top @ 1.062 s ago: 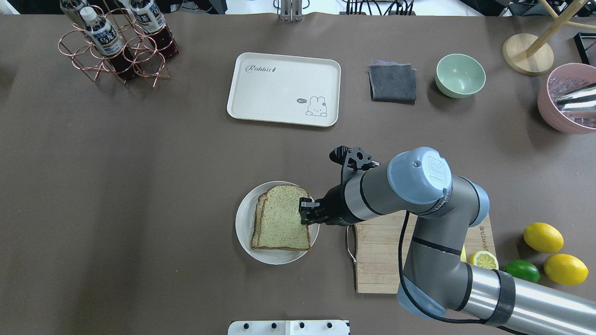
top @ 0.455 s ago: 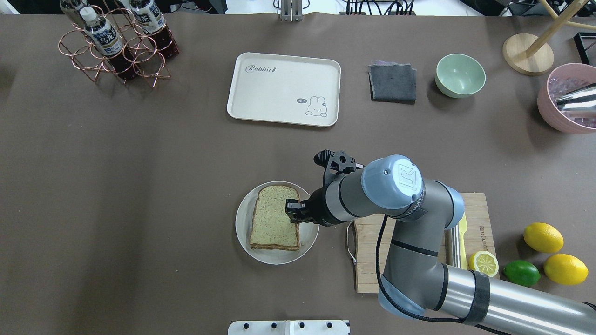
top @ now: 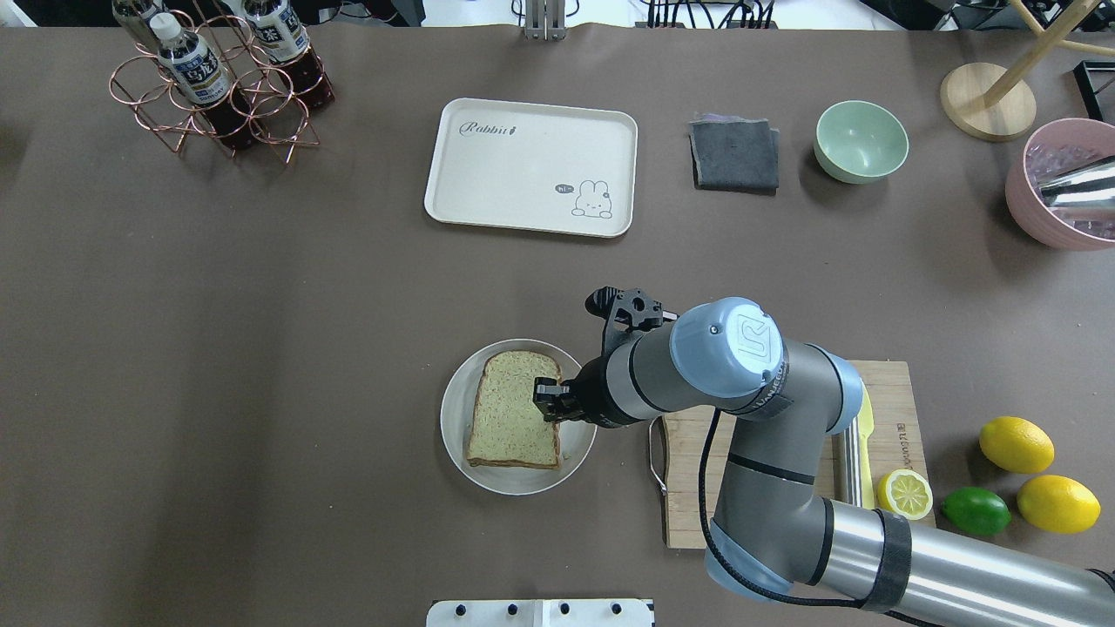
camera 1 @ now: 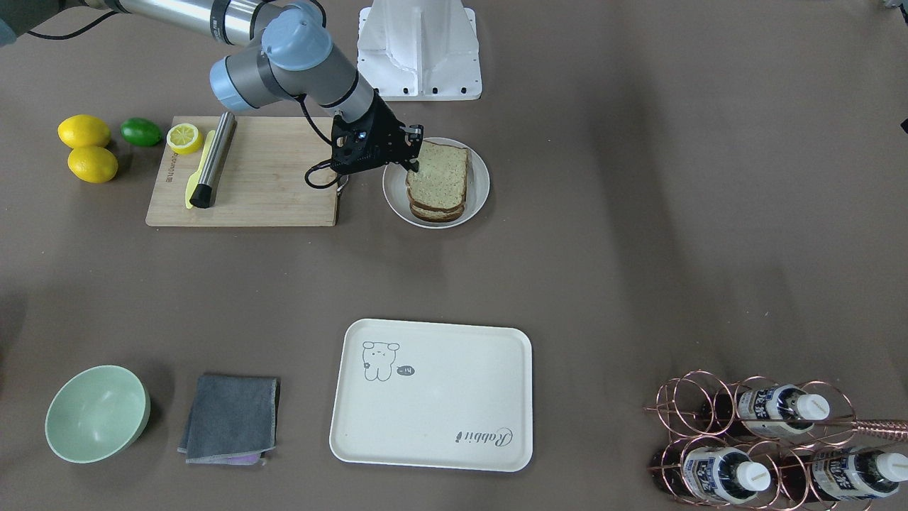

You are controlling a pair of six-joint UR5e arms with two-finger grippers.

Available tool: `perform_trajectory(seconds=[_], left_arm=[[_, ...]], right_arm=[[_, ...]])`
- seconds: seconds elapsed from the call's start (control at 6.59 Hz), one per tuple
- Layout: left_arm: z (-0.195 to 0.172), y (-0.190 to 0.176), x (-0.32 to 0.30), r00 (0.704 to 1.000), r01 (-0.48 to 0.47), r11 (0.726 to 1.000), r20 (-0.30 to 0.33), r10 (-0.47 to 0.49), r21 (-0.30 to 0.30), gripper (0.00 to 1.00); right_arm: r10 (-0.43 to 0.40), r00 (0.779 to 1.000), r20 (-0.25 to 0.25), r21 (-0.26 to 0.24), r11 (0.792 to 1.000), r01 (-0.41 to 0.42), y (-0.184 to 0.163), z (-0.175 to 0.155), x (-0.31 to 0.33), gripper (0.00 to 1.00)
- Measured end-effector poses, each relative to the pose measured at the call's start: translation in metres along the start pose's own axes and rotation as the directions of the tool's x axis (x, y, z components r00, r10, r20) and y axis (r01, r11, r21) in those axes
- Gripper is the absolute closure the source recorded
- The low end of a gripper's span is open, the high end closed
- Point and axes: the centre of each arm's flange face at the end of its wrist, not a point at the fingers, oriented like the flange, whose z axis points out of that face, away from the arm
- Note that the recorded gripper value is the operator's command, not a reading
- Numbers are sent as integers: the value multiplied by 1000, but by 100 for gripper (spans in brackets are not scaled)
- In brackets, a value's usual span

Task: Make sandwich and place on tray
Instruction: 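Carry the bread slice with the right gripper onto the egg toast, then open the right gripper and lift it away from the plate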

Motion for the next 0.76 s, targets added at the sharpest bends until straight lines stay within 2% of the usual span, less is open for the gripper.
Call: perform_trajectory(seconds=[0.15, 0.46, 0.76], left_arm=[[0, 1, 0, 1000, 2, 1000, 0, -2, -1, 2], [1, 2, -2, 1000, 8, 1000, 1, -8, -5, 2], [4, -2, 3, 1000, 18, 1000, -8, -18, -11, 2]], right_arm=[[2, 1000, -2, -2, 1000, -2, 1, 1, 0, 1], [12, 1000, -7, -1, 1000, -12, 1, 2, 3, 1], [37, 999, -11, 15, 999, -37, -25, -23, 15, 0]])
